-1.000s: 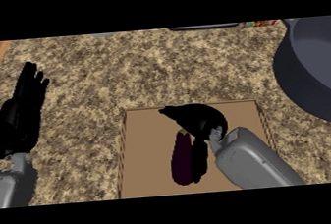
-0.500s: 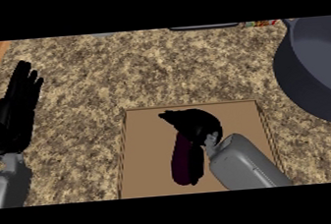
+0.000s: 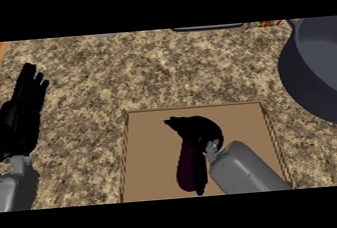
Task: Pick the eggplant from the tray and place it in the pot
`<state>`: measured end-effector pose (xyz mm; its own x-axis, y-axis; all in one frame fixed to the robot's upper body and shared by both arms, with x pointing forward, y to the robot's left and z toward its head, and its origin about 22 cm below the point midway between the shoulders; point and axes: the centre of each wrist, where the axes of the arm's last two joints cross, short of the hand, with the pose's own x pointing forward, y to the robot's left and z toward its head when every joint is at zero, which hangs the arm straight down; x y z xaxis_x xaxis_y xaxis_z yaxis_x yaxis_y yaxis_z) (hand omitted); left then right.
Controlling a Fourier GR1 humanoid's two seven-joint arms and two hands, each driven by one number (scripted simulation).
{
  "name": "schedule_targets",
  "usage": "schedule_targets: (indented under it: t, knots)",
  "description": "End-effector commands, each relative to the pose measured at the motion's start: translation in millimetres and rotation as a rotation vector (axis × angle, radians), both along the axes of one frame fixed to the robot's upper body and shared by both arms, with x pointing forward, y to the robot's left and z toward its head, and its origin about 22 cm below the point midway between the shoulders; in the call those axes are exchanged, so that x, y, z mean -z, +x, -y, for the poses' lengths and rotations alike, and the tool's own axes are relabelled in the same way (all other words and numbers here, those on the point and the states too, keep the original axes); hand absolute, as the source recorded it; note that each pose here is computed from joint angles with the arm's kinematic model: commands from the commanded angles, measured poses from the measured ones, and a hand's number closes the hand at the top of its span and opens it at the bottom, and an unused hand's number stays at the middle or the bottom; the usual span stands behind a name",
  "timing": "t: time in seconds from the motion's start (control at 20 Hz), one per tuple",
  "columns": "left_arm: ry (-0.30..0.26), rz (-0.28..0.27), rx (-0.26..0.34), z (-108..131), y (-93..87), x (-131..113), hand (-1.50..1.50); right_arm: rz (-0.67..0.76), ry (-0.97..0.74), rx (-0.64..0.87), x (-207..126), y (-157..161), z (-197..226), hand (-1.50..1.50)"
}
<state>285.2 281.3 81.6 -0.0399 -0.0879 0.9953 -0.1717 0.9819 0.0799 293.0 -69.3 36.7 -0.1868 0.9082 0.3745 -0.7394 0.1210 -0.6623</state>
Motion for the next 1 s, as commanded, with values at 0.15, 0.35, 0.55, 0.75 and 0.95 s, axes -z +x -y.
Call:
schedule_targets:
  t: [0.15,0.35,0.55,0.75,0.95]
  knots:
    - [-0.004,0.003,-0.004,6.3,4.2,-0.4,0.00,0.043,-0.005,-0.160,14.8,13.5,5.8,1.50]
    - [0.004,-0.010,-0.001,-2.3,9.3,-8.8,0.00,0.040,0.012,-0.162,18.4,-2.1,-10.0,1.50]
    - [-0.021,-0.002,0.014,12.5,-4.1,-8.2,0.00,0.039,0.002,-0.179,27.3,-7.3,6.4,1.50]
    - [0.000,-0.026,-0.016,2.9,-12.9,-5.1,0.00,0.093,0.081,-0.357,25.1,-59.9,73.6,1.50]
    - [0.002,-0.026,-0.076,-16.7,-21.2,6.4,0.00,0.176,0.165,-0.499,4.9,-91.7,123.3,1.50]
